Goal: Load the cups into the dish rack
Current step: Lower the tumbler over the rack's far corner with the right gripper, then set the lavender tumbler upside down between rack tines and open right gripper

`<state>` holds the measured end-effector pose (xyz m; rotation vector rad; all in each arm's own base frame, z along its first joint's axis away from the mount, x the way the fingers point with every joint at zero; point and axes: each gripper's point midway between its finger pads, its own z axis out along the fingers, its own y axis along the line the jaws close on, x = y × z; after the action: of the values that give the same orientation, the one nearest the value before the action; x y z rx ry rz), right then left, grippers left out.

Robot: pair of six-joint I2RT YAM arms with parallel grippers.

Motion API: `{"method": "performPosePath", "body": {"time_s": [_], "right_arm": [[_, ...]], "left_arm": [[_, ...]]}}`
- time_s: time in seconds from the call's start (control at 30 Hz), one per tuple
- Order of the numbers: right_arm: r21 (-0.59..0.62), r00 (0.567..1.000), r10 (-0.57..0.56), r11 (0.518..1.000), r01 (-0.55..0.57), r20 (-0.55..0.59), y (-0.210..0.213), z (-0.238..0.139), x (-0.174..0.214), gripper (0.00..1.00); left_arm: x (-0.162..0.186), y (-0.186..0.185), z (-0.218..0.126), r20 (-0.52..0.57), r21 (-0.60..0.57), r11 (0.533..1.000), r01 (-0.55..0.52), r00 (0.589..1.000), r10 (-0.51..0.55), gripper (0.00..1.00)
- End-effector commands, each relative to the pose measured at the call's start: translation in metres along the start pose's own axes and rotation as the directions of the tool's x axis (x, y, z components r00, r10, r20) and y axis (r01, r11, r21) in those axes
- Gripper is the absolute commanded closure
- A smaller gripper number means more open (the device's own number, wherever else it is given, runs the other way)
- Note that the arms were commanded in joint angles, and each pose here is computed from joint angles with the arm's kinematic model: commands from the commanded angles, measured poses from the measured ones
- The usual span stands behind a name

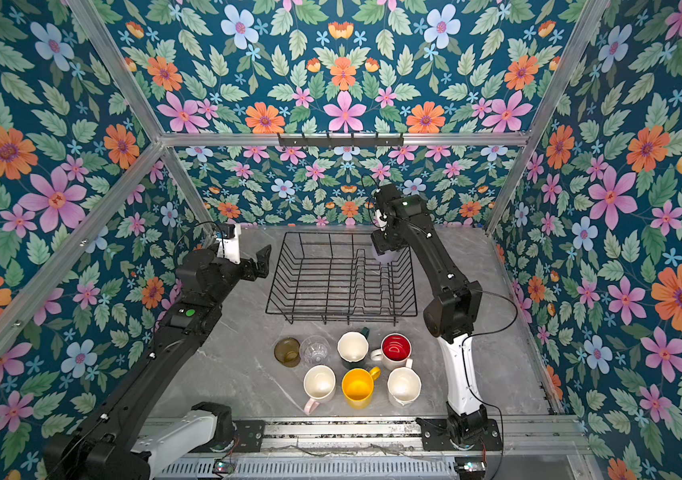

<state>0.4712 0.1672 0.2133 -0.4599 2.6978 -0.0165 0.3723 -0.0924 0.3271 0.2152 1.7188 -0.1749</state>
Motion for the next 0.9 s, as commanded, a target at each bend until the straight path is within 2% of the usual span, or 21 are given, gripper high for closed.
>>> {"method": "performPosePath", "body": {"time_s": [0.0, 0.27, 0.87], "right_arm": [[-0.001, 0.999, -0.006, 1.000, 0.006, -0.050, -0.004, 0.007, 0.009, 1.00], [-0.002, 0.996, -0.007, 1.000, 0.007, -0.089, -0.008, 0.030, 0.015, 1.00], [0.034, 0.989, -0.012, 0.999, 0.017, -0.149, -0.011, 0.075, 0.016, 1.00]], "left_arm": [[0.000, 0.004, -0.003, 0.015, -0.022, 0.999, -0.025, 1.000, 0.026, 0.00], [0.005, 0.010, -0.015, 0.033, -0.058, 0.997, -0.053, 0.998, 0.055, 0.00], [0.007, 0.003, -0.016, 0.024, -0.016, 0.999, -0.041, 0.999, 0.041, 0.00]]}}
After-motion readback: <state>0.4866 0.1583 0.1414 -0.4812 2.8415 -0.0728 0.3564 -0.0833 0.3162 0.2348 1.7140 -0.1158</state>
